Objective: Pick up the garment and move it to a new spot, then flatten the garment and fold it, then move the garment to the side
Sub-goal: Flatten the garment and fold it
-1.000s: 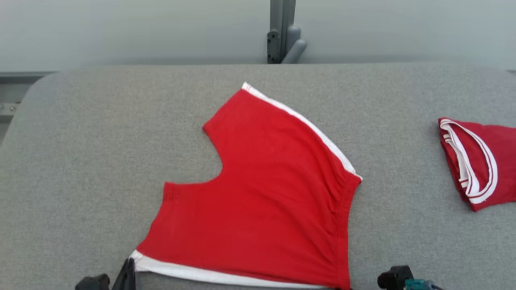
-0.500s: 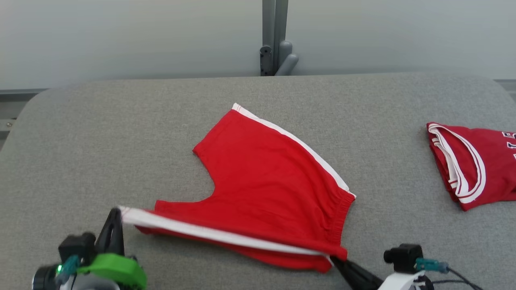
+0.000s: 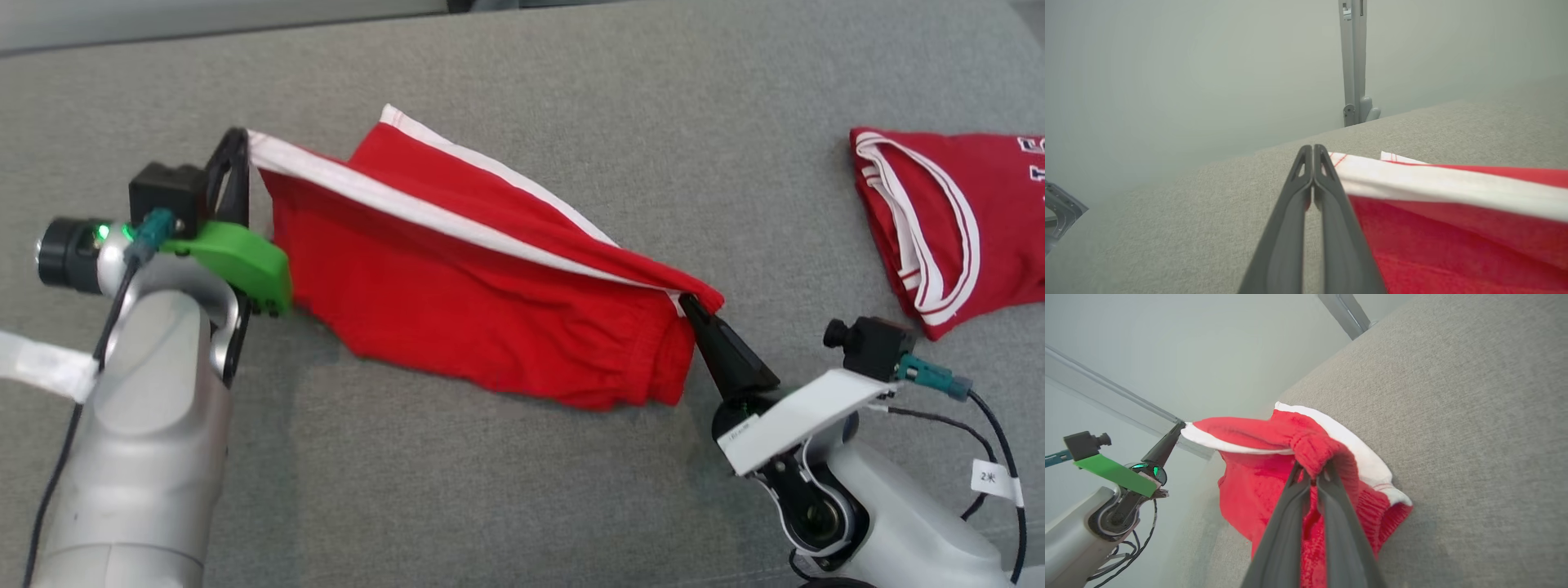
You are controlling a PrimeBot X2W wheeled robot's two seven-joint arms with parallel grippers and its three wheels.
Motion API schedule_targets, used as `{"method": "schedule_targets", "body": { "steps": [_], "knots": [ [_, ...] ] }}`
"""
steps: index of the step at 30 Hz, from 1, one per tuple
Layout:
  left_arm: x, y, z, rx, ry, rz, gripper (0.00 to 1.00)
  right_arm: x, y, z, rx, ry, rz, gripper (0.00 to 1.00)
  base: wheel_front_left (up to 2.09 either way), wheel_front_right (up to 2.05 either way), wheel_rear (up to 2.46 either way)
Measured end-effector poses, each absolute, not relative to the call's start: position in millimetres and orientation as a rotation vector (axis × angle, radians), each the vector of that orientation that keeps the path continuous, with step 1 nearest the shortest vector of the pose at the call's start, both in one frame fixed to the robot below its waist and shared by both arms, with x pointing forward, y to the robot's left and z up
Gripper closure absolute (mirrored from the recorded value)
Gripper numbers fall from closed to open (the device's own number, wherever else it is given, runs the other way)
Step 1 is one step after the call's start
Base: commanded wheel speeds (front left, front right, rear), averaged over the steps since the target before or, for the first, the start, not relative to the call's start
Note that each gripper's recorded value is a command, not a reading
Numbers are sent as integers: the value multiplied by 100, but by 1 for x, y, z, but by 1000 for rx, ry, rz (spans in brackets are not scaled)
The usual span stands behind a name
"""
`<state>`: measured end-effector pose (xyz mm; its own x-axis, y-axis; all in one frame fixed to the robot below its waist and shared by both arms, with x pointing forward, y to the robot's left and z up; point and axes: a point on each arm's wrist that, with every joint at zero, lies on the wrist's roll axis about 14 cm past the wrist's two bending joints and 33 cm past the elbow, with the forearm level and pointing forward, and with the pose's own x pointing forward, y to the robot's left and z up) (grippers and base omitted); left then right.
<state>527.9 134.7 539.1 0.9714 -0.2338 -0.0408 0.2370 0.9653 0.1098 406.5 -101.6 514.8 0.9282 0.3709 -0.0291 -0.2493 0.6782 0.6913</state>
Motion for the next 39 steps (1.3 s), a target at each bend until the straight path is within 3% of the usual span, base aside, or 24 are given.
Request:
{"method": "schedule_targets", "body": {
  "steps": [13,24,25,26,27,39],
  "knots": [
    [602,79,469,226,178,-330,100,428,-123,475,815,216,191,100,0,0,0],
    [606,56,435,212,239,-368,99,431,-130,458,773,232,140,99,0,0,0],
    [607,56,437,205,231,-364,74,431,-129,458,764,232,146,66,0,0,0],
    [607,56,441,199,220,-362,13,431,-128,458,757,231,151,1,0,0,0],
    [607,56,443,195,214,-361,0,432,-128,459,746,229,153,0,0,0,0],
    [580,67,467,50,173,-307,0,424,-193,480,441,96,16,0,0,0,0]
  ]
}}
